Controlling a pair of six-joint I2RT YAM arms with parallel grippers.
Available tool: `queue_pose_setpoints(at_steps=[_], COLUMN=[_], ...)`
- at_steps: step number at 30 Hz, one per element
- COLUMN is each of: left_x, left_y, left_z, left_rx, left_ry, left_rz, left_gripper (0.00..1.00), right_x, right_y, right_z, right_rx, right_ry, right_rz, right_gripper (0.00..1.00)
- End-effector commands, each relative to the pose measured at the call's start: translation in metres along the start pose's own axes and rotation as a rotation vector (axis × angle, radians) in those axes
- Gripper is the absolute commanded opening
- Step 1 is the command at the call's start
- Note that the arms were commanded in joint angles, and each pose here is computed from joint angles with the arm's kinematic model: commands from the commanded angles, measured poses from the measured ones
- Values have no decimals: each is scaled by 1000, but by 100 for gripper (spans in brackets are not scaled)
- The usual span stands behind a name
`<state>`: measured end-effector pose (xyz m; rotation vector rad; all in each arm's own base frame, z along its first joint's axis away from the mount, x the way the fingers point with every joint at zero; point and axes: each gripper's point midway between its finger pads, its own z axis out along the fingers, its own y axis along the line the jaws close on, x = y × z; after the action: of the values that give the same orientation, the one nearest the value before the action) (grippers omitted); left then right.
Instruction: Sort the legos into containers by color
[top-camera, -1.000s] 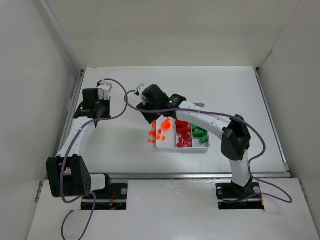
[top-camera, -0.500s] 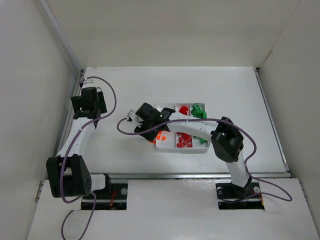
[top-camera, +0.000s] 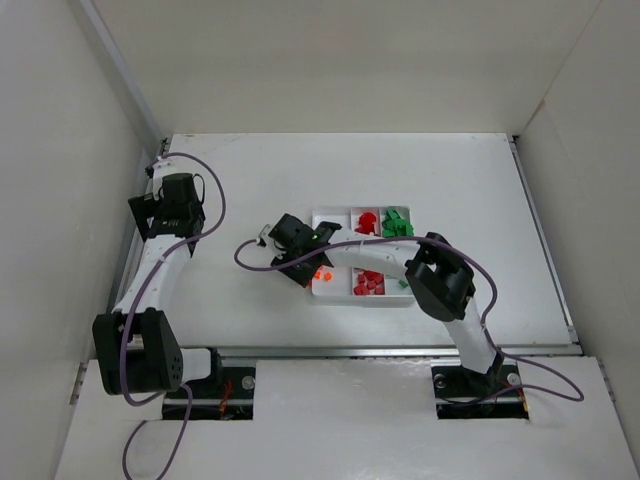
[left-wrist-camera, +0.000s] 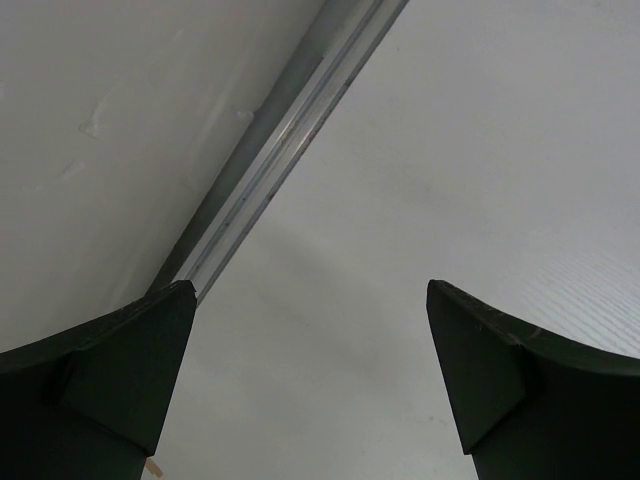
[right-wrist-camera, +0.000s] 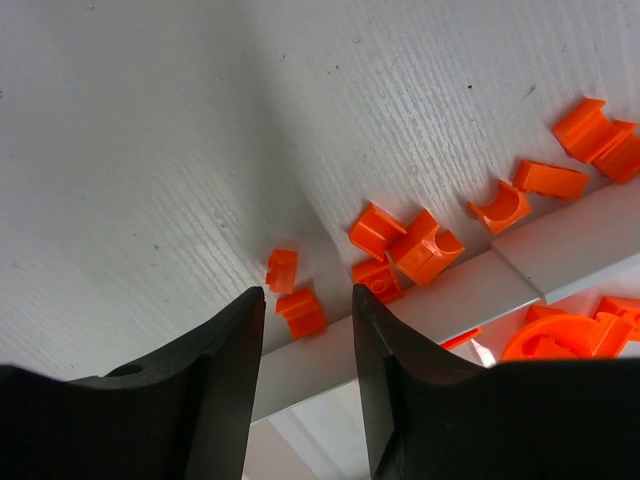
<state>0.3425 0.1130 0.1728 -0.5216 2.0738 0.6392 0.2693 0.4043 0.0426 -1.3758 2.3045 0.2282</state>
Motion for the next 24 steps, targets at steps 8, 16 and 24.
queue_pose_setpoints(at_steps=[8,16,24], left_x=[-4,-3,-1], left_y=[2,1,-1], left_z=[3,3,4], left_rx=[-23,-14,-5], left_ry=[-24,-23,-22], left_rz=[-35,-35,-26], left_gripper=[100,100,100], right_x=[-10,-7,-43], right_y=[11,12,11], right_z=[13,17,-15], right_rx=[14,13,8], right_ry=[-22,-13,-134], right_rz=[19,28,75], right_gripper=[45,27,0])
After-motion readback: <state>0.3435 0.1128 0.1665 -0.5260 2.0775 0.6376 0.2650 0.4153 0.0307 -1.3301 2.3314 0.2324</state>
